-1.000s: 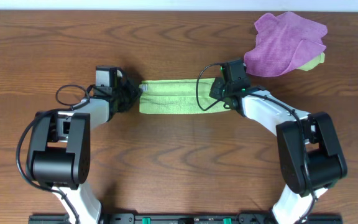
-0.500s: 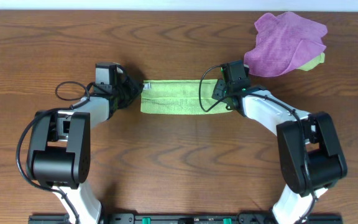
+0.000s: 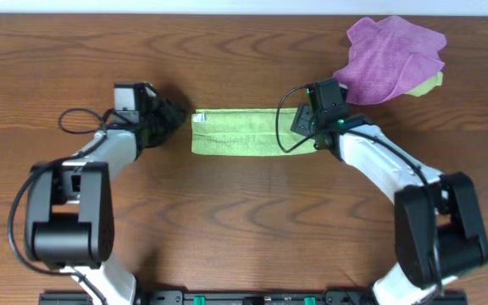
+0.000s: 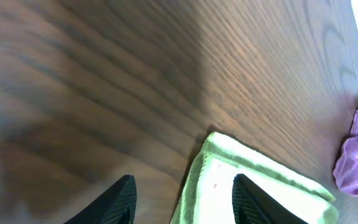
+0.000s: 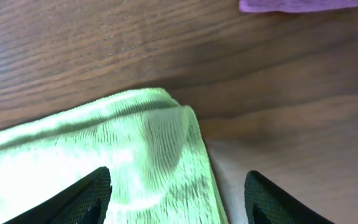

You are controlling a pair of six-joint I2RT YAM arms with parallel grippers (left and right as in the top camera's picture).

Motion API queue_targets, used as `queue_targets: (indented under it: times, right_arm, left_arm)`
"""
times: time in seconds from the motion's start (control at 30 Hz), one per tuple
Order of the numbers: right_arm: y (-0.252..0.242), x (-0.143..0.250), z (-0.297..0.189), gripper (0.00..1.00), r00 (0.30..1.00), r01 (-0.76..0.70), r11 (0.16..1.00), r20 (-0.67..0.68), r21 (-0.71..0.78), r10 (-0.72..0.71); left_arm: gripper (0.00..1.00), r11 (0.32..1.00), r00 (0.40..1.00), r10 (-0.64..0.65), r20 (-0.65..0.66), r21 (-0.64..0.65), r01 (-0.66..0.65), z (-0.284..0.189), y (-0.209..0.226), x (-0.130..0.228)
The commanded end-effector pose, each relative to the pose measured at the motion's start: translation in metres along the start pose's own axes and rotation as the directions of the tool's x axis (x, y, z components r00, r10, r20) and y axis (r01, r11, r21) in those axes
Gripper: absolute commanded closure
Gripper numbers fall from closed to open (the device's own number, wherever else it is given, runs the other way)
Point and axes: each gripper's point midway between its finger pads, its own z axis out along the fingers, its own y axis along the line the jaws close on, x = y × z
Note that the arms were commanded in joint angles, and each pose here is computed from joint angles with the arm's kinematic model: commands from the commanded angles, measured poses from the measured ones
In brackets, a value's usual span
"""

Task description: Fold the cloth

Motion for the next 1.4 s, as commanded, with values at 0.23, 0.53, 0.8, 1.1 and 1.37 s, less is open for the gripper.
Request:
queue_targets:
  times: [0.23,0.53,0.8,1.1,1.37]
  right_arm:
    - [0.007,-0.011,-0.032,0.27,0.996,-0.091,0.994,-0.009,-0.068,0.091]
    - [-0.021,0.024,-0.05,0.38,0.958,-0.244,0.967,-0.138,0.07,0.252]
    - [-0.022,0.022,-0.068,0.34,0.959,-0.247,0.967,-0.128,0.057,0.252]
    - [-0.02,0.023,-0.07,0.16,0.957,-0.248,0.967,-0.14,0.047,0.253]
    - [-0.021,0.027,-0.07,0.1,0.952,-0.258,0.965,-0.154,0.054,0.264]
  left_arm:
    - [0.42,0.993,0.997,-0.057,0.043,0.11,0.052,-0.045,-0.047,-0.012]
    - [0.41,0.997,0.999,-0.045,-0.025,0.066,0.047,-0.014,-0.06,0.028]
    - [0.85,0.99,0.99,-0.132,-0.053,0.048,0.135,0.025,-0.05,0.04]
    - [0.94,0.981,0.979,-0.187,-0.085,0.029,0.19,0.05,-0.037,0.052]
    - [0.94,0.98,0.973,-0.198,-0.118,-0.006,0.198,0.063,-0.029,0.069]
